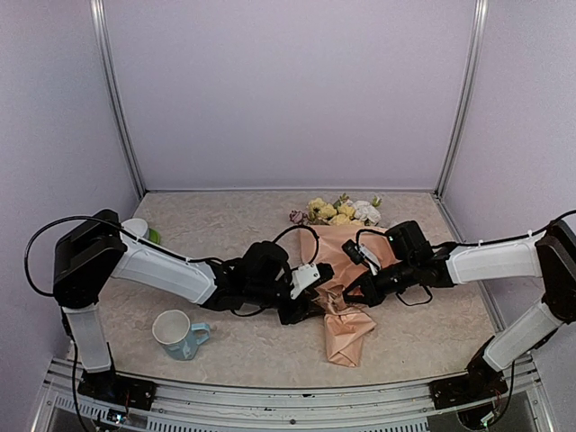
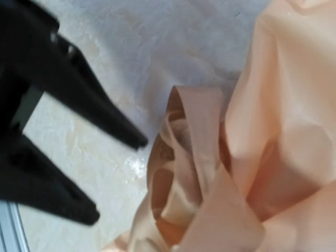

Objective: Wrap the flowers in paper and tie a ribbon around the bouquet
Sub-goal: Cross the half-tied ribbon over the folded bouquet.

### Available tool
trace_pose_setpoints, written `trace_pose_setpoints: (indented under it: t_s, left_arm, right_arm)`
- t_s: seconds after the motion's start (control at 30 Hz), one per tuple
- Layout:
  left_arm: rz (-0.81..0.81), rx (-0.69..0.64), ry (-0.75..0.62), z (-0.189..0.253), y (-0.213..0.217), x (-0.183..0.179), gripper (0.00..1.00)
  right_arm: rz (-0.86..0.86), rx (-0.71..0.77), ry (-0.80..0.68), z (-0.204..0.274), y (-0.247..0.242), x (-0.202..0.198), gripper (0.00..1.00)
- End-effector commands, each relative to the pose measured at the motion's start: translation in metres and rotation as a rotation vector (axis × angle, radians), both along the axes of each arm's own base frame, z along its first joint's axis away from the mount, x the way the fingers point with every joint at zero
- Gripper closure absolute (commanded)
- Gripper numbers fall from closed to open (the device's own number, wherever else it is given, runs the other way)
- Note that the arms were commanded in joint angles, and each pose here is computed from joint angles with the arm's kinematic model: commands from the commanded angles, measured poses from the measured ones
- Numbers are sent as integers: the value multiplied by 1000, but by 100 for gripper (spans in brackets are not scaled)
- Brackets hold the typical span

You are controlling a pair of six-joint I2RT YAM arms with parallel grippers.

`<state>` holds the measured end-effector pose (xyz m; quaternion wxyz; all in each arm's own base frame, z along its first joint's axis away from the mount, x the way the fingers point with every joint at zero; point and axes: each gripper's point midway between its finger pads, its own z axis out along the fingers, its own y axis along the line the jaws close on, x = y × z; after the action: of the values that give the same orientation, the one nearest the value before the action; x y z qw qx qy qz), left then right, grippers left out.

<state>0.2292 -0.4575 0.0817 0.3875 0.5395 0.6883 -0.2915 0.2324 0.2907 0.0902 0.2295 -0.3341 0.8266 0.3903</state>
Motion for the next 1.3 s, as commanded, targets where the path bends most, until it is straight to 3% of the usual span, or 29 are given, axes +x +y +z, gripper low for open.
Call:
trace_pose_setpoints:
  t_s: [0.0, 0.17, 0.57, 0.63, 0.7, 0.77, 0.93, 1.0, 1.27]
  left_arm:
    - [-63, 109, -98, -9, -10, -4, 52]
    - [-65, 105, -167, -7, -25, -7, 50]
    - [-54, 196, -169, -28, -20, -6, 84]
    - [-42, 198, -172, -27, -19, -4, 83]
    - [-22, 202, -182, -27, -19, 0, 71]
    - [-9, 208, -186, -28, -18, 2, 68]
    - [11, 177, -194, -18, -19, 5, 96]
    - [1, 140, -194, -10, -20, 1, 100]
    - [0, 48, -167, 14, -19, 3, 100]
  right_arm:
    - [20, -1, -3, 2, 6, 2, 100]
    - [20, 9, -5, 3, 6, 0, 100]
    - [15, 0, -2, 0, 3, 0, 100]
    - [14, 1, -1, -1, 3, 0, 100]
    - [15, 3, 0, -1, 3, -1, 100]
    - [16, 2, 1, -1, 3, -1, 100]
    - [18, 4, -2, 0, 2, -3, 100]
    - [18, 12, -9, 1, 3, -3, 100]
    - [-6, 31, 10, -7, 1, 3, 98]
